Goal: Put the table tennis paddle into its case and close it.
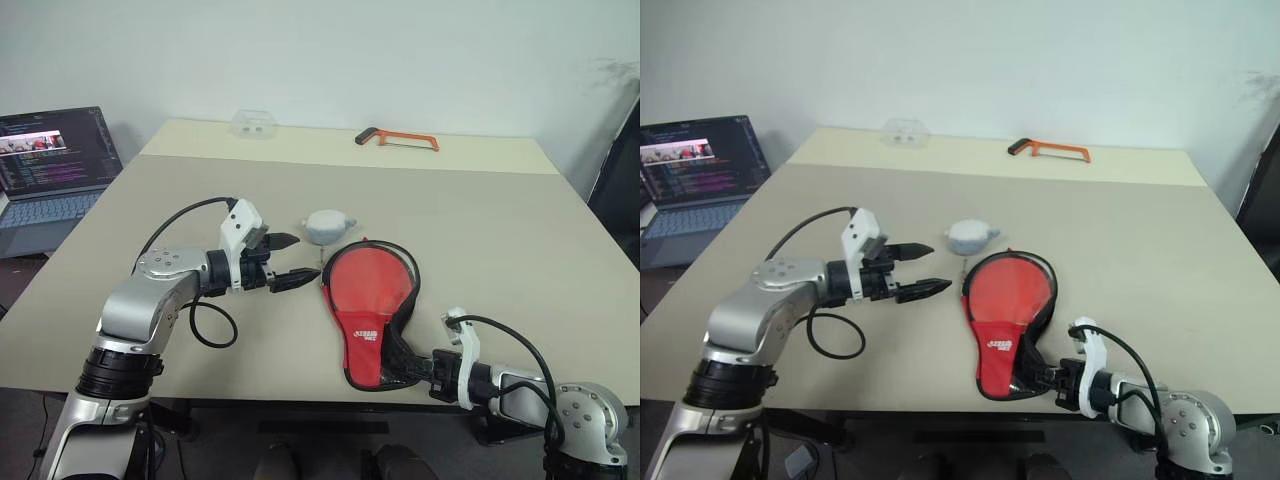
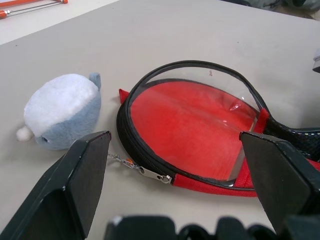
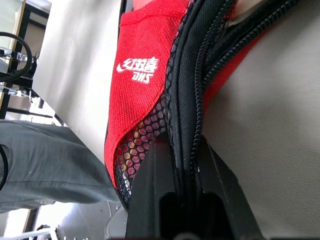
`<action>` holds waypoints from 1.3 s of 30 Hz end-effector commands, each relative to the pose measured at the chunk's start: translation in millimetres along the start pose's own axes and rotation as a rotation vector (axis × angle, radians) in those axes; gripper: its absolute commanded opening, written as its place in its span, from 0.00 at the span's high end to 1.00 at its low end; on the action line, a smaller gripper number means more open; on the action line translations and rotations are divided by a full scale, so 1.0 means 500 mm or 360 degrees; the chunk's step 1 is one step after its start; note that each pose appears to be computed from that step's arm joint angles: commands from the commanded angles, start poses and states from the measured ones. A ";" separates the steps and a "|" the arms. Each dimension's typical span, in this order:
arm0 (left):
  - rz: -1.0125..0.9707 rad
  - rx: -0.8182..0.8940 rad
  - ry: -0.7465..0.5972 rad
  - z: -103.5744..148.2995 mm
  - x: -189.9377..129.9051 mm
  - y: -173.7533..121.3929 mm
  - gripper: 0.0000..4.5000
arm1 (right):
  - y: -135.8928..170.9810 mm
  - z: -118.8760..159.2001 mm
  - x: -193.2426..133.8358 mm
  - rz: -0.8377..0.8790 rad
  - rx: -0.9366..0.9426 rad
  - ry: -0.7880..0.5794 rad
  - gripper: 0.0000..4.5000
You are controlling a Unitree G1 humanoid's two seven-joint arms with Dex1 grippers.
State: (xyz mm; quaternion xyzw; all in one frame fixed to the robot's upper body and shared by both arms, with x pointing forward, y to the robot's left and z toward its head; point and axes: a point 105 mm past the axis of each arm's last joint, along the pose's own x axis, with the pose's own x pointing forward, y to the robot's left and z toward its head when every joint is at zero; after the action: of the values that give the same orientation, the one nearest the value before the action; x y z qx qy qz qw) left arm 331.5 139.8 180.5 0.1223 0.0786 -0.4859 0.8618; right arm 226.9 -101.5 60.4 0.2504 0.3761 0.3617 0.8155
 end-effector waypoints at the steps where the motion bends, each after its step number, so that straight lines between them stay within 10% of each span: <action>1: -0.0005 0.0094 -0.0038 0.028 -0.002 -0.002 0.00 | -0.008 -0.098 0.000 0.0009 0.0165 0.0329 0.99; 19: -0.0007 0.0094 -0.0029 0.026 0.001 -0.002 0.00 | -0.025 -0.093 -0.001 -0.0092 0.0070 0.0318 0.99; 33: 0.0095 0.0096 -0.0060 0.032 0.004 0.028 0.00 | -0.040 0.056 -0.076 -0.0204 -0.0439 0.0154 0.02; 39: 0.0366 0.0098 -0.0136 0.052 0.005 0.089 0.00 | -0.013 0.195 -0.162 -0.0352 -0.1079 0.0035 0.01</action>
State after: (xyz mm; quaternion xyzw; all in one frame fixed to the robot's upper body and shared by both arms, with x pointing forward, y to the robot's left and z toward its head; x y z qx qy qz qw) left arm 364.0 153.4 187.0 0.1245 0.0592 -0.4107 0.9013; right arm 263.5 -191.4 122.0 -0.0492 0.3313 0.3459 0.8764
